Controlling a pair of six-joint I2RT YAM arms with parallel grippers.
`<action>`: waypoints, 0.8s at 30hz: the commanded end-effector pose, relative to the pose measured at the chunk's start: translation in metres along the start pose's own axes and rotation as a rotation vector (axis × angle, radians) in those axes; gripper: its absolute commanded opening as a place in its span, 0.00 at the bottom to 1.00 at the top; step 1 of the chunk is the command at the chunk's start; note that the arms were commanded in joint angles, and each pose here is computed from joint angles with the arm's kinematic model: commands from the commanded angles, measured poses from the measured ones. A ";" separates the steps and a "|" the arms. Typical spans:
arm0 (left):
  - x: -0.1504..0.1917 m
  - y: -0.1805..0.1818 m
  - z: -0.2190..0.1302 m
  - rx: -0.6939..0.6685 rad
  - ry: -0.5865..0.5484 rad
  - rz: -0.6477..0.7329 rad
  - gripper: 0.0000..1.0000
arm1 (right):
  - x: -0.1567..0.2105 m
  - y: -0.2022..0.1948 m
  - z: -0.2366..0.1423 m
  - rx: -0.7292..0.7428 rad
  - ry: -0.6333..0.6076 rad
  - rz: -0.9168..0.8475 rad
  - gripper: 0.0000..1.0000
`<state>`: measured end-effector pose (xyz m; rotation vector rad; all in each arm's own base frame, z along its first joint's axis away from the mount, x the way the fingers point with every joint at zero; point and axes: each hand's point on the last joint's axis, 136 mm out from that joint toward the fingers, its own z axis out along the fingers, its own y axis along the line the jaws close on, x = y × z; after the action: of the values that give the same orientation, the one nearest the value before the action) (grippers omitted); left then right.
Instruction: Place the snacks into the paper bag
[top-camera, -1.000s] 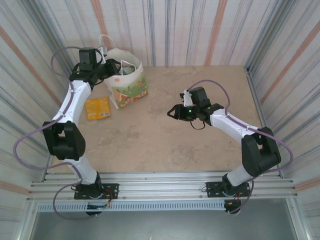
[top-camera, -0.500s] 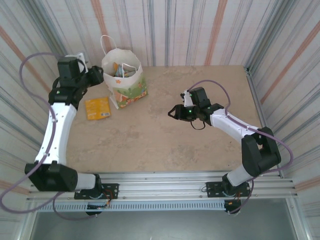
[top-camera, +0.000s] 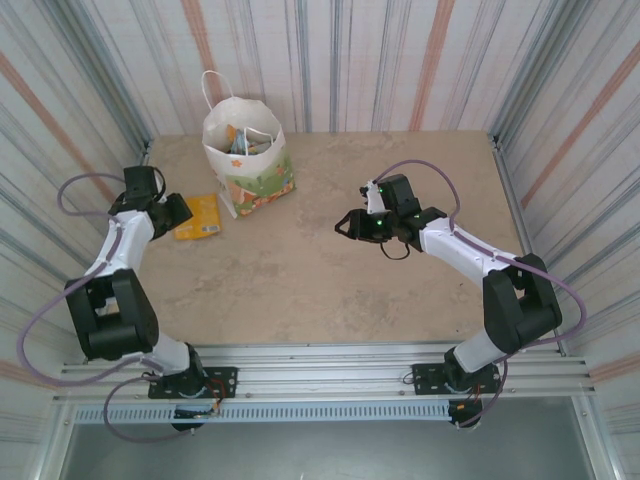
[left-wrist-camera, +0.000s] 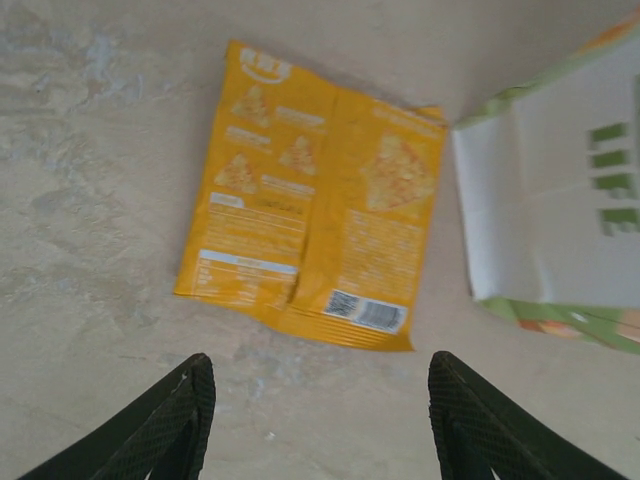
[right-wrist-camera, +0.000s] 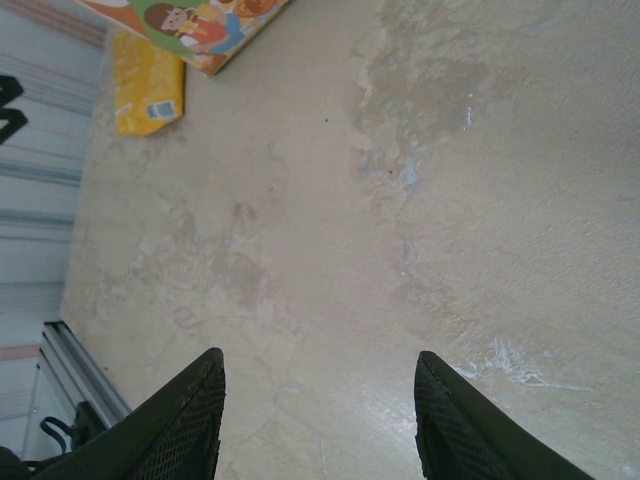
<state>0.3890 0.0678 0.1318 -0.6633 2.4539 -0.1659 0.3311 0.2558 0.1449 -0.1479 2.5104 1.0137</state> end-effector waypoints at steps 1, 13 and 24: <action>-0.020 0.001 0.010 0.022 -0.029 -0.025 0.59 | 0.006 -0.005 0.006 0.012 0.015 -0.012 0.51; -0.039 0.033 0.057 -0.066 0.044 -0.039 0.59 | 0.007 -0.014 0.014 0.023 0.031 -0.004 0.51; -0.028 0.047 0.088 -0.103 0.129 -0.037 0.56 | 0.004 -0.015 0.018 0.014 0.033 0.002 0.51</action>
<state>0.4394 0.1177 0.0641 -0.7700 2.5620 -0.1278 0.3345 0.2575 0.1251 -0.1417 2.5521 1.0009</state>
